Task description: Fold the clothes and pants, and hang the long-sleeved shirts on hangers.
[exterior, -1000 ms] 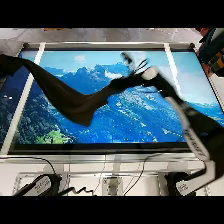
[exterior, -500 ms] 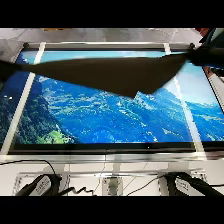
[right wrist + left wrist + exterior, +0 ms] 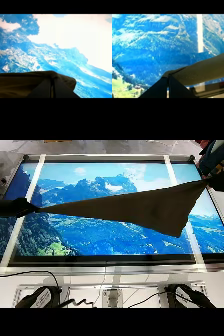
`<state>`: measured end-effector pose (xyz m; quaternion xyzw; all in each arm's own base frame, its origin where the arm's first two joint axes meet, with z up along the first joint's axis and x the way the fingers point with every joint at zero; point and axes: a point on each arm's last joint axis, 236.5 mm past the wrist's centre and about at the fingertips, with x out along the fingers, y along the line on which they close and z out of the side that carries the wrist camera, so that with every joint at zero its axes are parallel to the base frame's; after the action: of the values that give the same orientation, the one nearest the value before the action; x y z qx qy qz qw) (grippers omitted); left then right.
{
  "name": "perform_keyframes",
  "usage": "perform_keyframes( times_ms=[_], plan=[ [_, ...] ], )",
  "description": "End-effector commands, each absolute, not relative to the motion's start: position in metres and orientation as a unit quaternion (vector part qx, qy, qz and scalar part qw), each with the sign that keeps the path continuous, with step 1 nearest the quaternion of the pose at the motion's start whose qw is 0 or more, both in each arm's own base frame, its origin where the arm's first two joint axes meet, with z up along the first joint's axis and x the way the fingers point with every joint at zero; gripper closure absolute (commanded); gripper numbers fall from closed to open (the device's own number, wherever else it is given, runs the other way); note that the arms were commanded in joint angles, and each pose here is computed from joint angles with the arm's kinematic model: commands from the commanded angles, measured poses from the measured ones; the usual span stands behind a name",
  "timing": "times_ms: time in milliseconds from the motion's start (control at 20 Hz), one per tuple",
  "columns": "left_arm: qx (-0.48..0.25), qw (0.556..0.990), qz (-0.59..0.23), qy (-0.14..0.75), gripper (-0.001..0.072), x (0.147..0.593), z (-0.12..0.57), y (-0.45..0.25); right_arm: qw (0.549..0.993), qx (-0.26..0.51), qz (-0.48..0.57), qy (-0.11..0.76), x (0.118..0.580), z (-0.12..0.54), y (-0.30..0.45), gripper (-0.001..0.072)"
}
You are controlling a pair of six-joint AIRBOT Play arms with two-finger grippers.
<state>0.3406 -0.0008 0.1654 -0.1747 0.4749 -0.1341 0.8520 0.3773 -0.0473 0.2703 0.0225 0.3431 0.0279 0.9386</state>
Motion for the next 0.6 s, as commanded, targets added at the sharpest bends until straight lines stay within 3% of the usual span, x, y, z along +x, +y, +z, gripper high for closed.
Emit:
perform_keyframes(
  times_ms=[0,300,350,450,550],
  plan=[
    [-0.172,0.845,-0.135,0.488,0.0694,0.335,0.161,-0.003,0.935,0.018,0.05,0.35,0.363,0.274,-0.033,0.0702],
    [-0.208,0.892,-0.134,0.377,0.0694,0.377,0.202,-0.004,0.941,0.027,0.177,0.286,0.35,0.311,0.03,0.0701],
    [-0.199,0.9,-0.119,0.369,0.0694,0.381,0.203,0.004,0.942,0.001,0.175,0.287,0.35,0.309,0.026,0.0702],
    [-0.146,0.904,-0.06,0.397,0.0695,0.378,0.18,0.037,0.938,-0.017,0.148,0.314,0.353,0.287,0.009,0.0702],
    [-0.128,0.889,-0.033,0.438,0.0695,0.366,0.144,0.051,0.911,0.022,0.166,0.378,0.347,0.236,0.016,0.0702]
  ],
)
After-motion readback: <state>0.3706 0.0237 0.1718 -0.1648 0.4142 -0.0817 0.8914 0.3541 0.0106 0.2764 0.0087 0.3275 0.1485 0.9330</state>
